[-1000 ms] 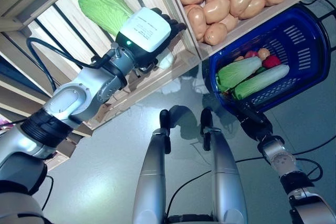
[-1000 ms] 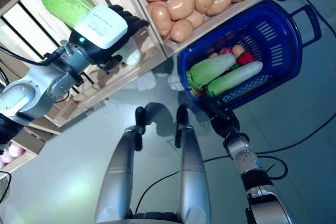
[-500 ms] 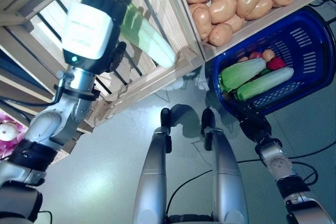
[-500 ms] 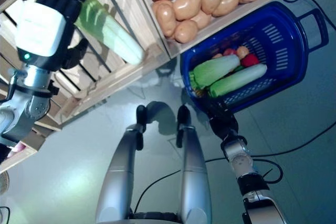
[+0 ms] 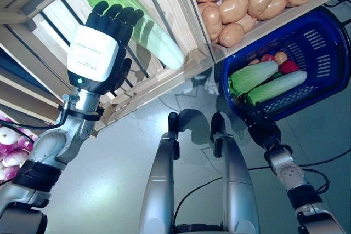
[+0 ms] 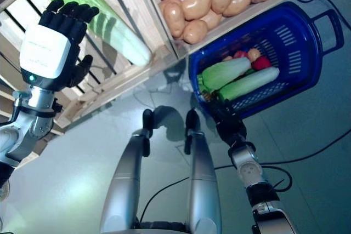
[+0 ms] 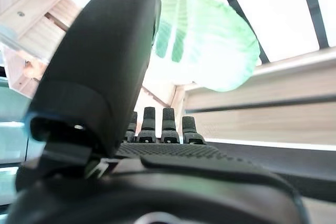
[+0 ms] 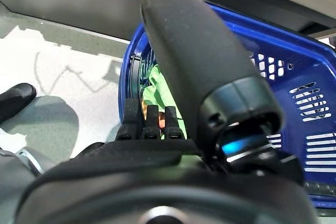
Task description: Put vegetables into the basket
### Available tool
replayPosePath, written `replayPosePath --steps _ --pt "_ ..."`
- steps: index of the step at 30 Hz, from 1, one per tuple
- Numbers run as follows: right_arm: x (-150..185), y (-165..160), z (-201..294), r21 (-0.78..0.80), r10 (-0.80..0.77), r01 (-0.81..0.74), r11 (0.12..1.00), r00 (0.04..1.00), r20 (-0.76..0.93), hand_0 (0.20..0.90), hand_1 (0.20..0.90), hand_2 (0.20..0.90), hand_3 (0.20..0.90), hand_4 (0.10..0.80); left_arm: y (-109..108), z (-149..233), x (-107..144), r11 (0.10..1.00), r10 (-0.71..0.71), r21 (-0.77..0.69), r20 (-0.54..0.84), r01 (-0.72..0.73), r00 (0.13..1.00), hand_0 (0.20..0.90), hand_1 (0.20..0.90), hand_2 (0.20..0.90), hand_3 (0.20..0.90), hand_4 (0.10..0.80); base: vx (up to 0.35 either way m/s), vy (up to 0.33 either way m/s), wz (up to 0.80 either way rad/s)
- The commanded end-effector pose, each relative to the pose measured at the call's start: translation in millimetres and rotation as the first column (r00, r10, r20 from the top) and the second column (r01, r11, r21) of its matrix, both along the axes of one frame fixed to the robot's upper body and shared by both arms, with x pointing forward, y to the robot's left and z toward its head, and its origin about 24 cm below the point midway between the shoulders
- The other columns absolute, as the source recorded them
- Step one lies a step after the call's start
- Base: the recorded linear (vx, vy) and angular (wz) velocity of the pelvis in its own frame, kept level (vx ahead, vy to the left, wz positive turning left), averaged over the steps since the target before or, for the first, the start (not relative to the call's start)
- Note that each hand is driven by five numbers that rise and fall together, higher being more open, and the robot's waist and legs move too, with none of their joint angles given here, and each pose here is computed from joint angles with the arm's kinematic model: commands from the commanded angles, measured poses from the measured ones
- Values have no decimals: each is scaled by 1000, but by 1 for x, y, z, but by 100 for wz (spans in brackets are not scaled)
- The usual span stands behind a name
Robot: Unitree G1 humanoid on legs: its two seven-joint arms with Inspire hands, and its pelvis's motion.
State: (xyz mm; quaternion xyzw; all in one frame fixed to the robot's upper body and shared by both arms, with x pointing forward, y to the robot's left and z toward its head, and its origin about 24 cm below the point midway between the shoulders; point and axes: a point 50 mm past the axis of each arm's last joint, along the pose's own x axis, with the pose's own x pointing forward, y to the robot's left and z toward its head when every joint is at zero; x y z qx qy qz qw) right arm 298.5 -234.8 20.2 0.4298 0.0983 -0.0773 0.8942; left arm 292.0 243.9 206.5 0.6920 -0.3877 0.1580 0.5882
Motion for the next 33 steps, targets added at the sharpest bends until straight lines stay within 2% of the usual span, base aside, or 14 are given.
replayPosePath --steps 1,6,21,33 --pt "-8 -4 8 -52 3 -1 999 1000 25 900 900 900 900 800 -12 37 -4 999 -38 -13 159 41 986 900 900 900 900 800 -3 -5 -6" --pt "-4 -4 14 -63 5 -3 998 1000 31 900 900 900 900 800 -21 34 1 998 -19 70 120 11 993 900 900 900 900 800 -1 0 -1" --pt "4 -1 16 -47 15 -14 999 1000 14 900 900 900 900 800 -46 47 19 987 -77 146 70 66 995 900 900 900 900 800 3 6 -3" --pt "14 4 19 -68 40 -41 997 999 -18 900 900 900 900 800 -48 35 41 987 -56 152 57 46 997 900 900 900 900 800 6 28 -4"
